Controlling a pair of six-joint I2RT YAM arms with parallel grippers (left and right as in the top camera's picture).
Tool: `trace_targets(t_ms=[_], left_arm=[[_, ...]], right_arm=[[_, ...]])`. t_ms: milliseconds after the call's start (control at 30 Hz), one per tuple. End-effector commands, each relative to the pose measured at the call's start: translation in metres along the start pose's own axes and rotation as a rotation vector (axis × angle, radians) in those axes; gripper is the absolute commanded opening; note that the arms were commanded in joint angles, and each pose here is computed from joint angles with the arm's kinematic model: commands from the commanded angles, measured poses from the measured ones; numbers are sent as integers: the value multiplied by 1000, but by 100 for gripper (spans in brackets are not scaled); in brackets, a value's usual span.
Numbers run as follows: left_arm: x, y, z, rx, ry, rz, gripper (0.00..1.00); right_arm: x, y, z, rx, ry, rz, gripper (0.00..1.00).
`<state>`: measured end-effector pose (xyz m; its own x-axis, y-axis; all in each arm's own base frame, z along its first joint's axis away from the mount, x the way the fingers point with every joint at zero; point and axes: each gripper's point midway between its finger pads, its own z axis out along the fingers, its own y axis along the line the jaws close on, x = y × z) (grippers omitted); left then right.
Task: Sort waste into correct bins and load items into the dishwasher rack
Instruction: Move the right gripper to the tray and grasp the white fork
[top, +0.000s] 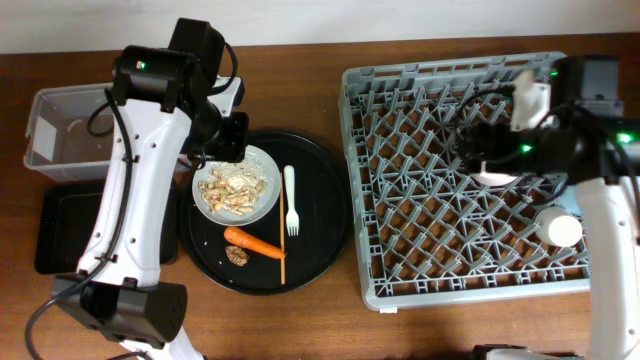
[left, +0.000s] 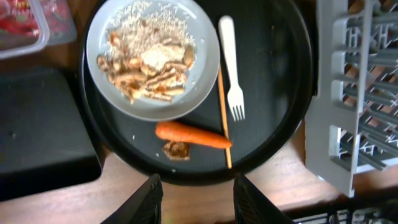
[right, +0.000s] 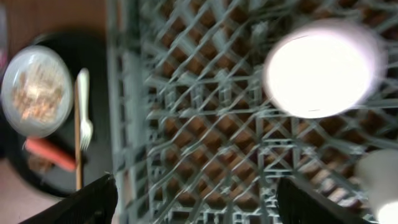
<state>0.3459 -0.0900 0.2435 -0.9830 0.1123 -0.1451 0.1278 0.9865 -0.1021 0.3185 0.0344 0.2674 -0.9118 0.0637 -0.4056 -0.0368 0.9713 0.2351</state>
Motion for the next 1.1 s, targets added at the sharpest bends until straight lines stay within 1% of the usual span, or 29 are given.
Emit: trace_targets(t_ms=[0,133,167,233,267,333,400,467,500,600,633,700,733,767,833,867,933,967,1033,1067], left_arm=[[3,24,-10,-95,-21,-110,37],[3,61,-14,-104,-31,-231,37],[4,77,-16,-111,-34,-278,37],[6,97,-18,-119,-38,-335,38],[8,110,-20,-124,-40,-373,39],[10,121,-22,-129,-43,-405,42],[11,126,-22,-131,-44,-420,43],[11,126,-22,-131,-44,-420,43],[11,126,-22,-131,-44,-420,43],[11,126,-22,-131,-44,-420,43],[11,126,-22,-131,-44,-420,43],[11,126,-22,-131,-45,-420,43],[11,126,-22,-131,-45,-420,43],[11,126,-22,-131,-46,-420,43],[11,127,-22,-131,-47,-420,43],[11,127,-22,-131,-47,-420,43],[11,127,-22,-131,-47,-420,43],[11,127,-22,-131,-47,-420,43],[11,127,-22,-131,-48,-419,43],[11,127,-22,-131,-48,-419,43]], right_arm=[[13,60,14,-109,54,-159,84],[30,133,40,-152,86,-349,84],[40,159,55,-174,114,-417,84],[53,190,82,-173,149,-464,85],[61,210,104,-182,168,-510,85],[59,226,139,-133,150,-500,85],[63,241,187,-114,155,-492,83],[64,237,228,-49,160,-414,77],[65,233,241,-15,161,-385,77],[74,229,278,7,188,-367,66],[77,228,284,13,197,-362,61],[81,223,292,31,211,-351,60],[82,218,297,60,213,-329,56],[85,216,302,70,220,-317,56],[88,214,307,77,229,-307,55],[90,212,310,83,235,-296,52],[92,211,314,87,241,-297,50],[94,210,317,91,247,-297,48],[95,209,318,93,251,-298,38],[96,209,318,95,253,-295,35]])
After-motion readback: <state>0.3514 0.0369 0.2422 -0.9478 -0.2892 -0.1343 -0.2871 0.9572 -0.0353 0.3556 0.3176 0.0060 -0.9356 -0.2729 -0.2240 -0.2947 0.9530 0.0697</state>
